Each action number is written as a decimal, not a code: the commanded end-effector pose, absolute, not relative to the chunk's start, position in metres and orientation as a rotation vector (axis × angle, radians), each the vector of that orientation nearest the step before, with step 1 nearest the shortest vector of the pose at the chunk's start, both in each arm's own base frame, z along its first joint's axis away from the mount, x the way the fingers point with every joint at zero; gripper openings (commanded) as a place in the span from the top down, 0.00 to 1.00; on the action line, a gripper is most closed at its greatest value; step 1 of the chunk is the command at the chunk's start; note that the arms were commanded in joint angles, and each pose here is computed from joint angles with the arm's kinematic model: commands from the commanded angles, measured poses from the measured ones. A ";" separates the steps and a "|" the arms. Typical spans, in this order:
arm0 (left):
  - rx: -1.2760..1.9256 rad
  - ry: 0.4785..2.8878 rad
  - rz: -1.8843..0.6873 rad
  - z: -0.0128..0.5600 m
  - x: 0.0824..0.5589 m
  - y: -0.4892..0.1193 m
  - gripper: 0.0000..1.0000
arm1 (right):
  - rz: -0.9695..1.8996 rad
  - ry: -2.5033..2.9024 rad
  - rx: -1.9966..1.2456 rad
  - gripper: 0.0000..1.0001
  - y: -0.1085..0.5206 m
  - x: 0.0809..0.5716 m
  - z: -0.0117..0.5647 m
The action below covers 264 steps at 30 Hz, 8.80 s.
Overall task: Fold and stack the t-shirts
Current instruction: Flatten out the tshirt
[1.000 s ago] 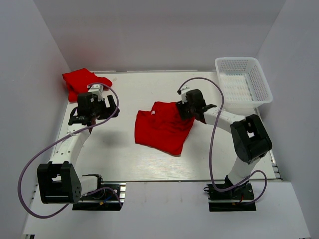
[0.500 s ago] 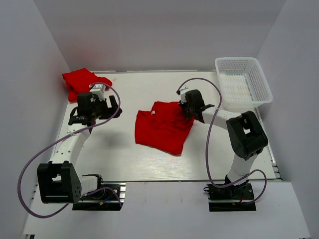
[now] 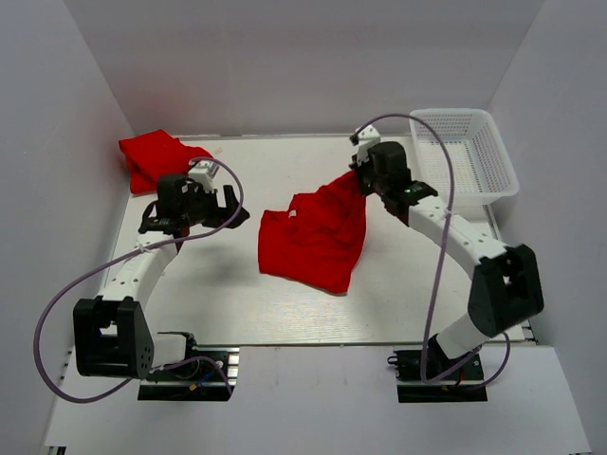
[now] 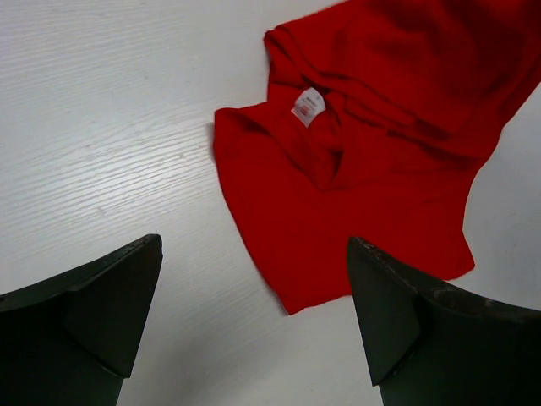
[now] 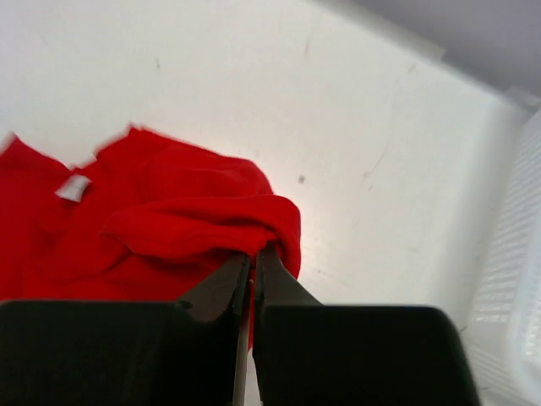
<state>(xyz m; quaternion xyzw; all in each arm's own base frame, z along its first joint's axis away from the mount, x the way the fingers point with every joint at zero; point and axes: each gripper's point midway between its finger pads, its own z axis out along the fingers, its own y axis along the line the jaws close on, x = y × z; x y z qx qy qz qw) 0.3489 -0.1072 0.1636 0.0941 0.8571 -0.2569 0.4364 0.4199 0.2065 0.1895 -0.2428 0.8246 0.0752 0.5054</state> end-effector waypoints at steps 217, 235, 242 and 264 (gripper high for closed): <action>-0.192 1.334 0.143 0.607 0.351 0.031 1.00 | -0.222 1.188 -0.385 1.00 0.128 0.284 0.599; -0.166 1.246 0.151 0.638 0.340 0.031 1.00 | 0.099 1.150 -0.462 1.00 0.145 0.243 0.620; -0.136 1.195 0.133 0.658 0.314 0.027 1.00 | 0.547 1.160 -0.783 1.00 0.215 0.190 0.574; 0.590 1.738 -0.659 0.325 0.564 -0.259 1.00 | 0.882 2.010 -0.531 1.00 0.225 0.152 0.204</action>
